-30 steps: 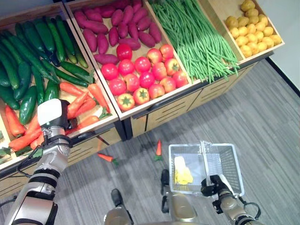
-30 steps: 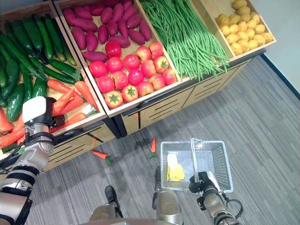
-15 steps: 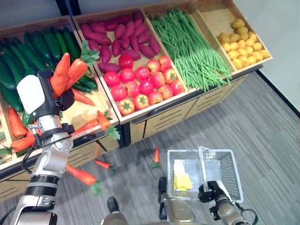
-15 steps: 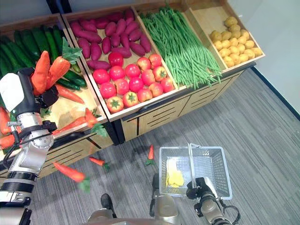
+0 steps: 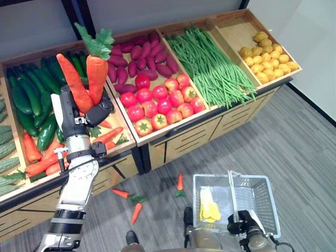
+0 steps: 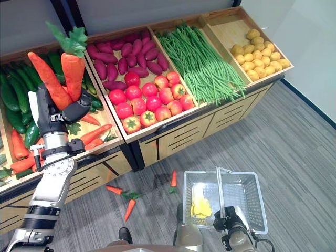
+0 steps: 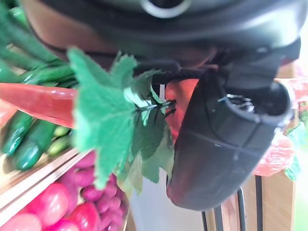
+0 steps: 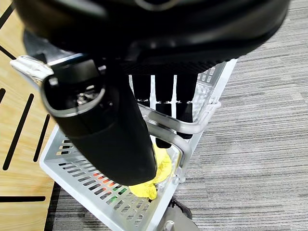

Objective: Get the vegetables into the basket

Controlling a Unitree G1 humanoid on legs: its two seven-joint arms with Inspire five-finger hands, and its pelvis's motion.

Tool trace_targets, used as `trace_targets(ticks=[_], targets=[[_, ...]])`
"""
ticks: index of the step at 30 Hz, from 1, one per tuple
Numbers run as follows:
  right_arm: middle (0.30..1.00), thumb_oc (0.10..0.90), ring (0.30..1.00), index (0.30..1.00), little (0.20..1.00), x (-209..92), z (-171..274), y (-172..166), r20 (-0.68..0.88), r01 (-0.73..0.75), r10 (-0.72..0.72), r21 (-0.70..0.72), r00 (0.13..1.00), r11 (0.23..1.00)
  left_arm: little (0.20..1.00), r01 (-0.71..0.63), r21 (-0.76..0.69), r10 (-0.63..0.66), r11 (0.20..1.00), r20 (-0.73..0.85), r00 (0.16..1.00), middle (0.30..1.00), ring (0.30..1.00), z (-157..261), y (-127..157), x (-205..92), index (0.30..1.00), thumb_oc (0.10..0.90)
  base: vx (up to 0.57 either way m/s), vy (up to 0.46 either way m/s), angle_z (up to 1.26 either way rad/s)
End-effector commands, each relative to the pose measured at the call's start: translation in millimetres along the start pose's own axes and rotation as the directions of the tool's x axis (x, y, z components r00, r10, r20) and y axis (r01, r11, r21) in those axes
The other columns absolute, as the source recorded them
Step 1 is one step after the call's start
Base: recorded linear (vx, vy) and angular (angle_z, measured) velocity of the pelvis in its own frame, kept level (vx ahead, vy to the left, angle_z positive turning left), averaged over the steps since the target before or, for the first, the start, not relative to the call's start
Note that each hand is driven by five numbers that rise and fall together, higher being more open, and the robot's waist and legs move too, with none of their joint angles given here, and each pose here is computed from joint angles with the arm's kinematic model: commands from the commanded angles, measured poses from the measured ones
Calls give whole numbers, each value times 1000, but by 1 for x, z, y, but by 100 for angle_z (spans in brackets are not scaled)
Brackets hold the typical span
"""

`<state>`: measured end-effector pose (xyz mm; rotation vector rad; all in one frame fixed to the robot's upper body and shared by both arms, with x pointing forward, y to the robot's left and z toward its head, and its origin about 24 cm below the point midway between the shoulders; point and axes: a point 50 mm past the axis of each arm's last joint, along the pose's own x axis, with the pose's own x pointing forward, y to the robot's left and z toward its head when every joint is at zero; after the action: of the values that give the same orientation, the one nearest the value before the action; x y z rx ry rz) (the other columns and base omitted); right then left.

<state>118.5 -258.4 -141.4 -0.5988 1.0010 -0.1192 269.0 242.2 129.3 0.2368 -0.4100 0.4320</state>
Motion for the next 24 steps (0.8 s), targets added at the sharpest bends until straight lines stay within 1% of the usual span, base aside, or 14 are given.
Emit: trace_targets(ticks=[1,7,8,15,21,24], targets=[[300,400,300,300,300,-2,-22,-21,-51,40,-43,-57,998,998,300,101,-92,-73,991,268,961,300,300,51,5,7,300,400,0,0,0],[300,400,300,300,300,-4,-25,-20,-59,33,-36,-38,998,999,300,156,-44,-138,987,284,949,300,300,54,4,3,300,400,-5,-7,-2],[300,400,300,300,300,-3,-22,-23,-46,44,-45,-27,998,999,300,181,-9,-169,983,309,936,300,300,59,3,4,300,400,-73,-15,-10],[300,400,300,300,300,-4,-26,-22,-59,46,-46,-7,997,999,300,276,-18,-251,961,364,897,300,300,71,-13,5,300,400,-90,94,-13],[300,400,300,300,300,-3,-18,-15,-38,31,-31,8,999,999,300,291,-25,-259,956,388,885,300,300,75,-18,8,300,400,-167,84,-54],[300,400,300,300,300,-4,-22,-14,-57,35,-35,1,998,999,300,280,-40,-240,959,407,881,300,300,81,-14,9,300,400,-76,47,-53]])
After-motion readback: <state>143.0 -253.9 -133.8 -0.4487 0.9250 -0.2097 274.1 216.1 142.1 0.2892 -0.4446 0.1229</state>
